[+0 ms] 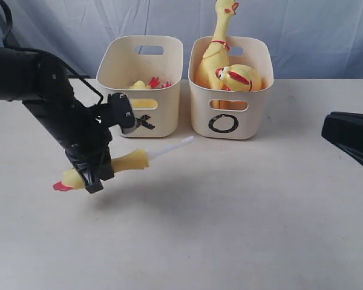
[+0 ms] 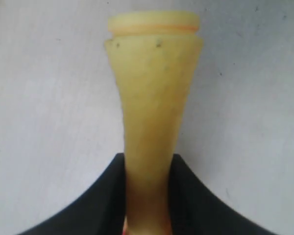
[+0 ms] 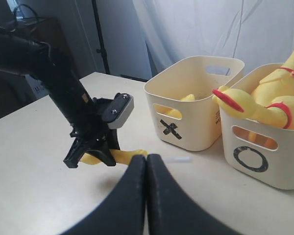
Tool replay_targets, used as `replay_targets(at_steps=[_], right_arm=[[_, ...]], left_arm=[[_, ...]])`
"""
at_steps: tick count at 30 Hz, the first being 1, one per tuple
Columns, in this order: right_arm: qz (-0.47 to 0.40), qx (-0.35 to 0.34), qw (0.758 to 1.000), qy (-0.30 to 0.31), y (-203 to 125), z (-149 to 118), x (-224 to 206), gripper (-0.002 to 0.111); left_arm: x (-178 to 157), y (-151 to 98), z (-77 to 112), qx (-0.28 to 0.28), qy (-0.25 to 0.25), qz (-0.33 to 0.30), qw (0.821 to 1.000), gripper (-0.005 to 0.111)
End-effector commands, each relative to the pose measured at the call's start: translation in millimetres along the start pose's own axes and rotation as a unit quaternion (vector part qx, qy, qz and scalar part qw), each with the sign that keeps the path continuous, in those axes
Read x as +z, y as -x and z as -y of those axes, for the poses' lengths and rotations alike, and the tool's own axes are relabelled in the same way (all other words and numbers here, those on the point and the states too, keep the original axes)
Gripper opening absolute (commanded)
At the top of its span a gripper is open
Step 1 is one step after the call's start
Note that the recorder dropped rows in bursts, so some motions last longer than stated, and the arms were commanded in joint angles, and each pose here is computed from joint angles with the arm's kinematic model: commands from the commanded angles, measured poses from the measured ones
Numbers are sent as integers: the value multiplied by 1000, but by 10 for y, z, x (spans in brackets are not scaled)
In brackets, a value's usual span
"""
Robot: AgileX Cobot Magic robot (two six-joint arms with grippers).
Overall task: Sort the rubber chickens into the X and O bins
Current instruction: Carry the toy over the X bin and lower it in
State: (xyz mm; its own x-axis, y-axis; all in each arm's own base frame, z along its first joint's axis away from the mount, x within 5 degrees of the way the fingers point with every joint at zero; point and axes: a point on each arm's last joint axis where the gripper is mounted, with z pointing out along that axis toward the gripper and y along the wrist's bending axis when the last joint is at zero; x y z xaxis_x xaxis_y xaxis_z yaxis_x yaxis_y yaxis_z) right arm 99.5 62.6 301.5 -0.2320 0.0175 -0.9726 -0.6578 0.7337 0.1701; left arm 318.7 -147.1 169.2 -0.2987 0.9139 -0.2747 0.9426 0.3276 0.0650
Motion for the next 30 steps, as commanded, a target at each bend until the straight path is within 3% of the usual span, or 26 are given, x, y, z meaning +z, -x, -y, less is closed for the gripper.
replay_targets(at_steps=[1,7,13,18,22,30], right_arm=[[2,1,1000,-2,-9,0,-4,-1],[1,1,1000,3,-12,-9,-4,-1],[0,1,1000,6,-13,-14,-4,-1],[-2,1,1000,12,-16,-25,-4,-1],[-2,1,1000,14,-17,-29,-4,-1],[-2,1,1000,14,-17,-29,-4,-1]], left_arm=[[-278,-16,41,-53,16,-9,998,0],[-552,-32,50,-106,59,-3,993,0],[-788,81,-25,-172,93,41,980,0],[-1222,395,-287,-238,164,160,944,0],[-1509,594,-451,-233,221,254,912,0],[-1211,888,-867,-221,253,295,894,0]])
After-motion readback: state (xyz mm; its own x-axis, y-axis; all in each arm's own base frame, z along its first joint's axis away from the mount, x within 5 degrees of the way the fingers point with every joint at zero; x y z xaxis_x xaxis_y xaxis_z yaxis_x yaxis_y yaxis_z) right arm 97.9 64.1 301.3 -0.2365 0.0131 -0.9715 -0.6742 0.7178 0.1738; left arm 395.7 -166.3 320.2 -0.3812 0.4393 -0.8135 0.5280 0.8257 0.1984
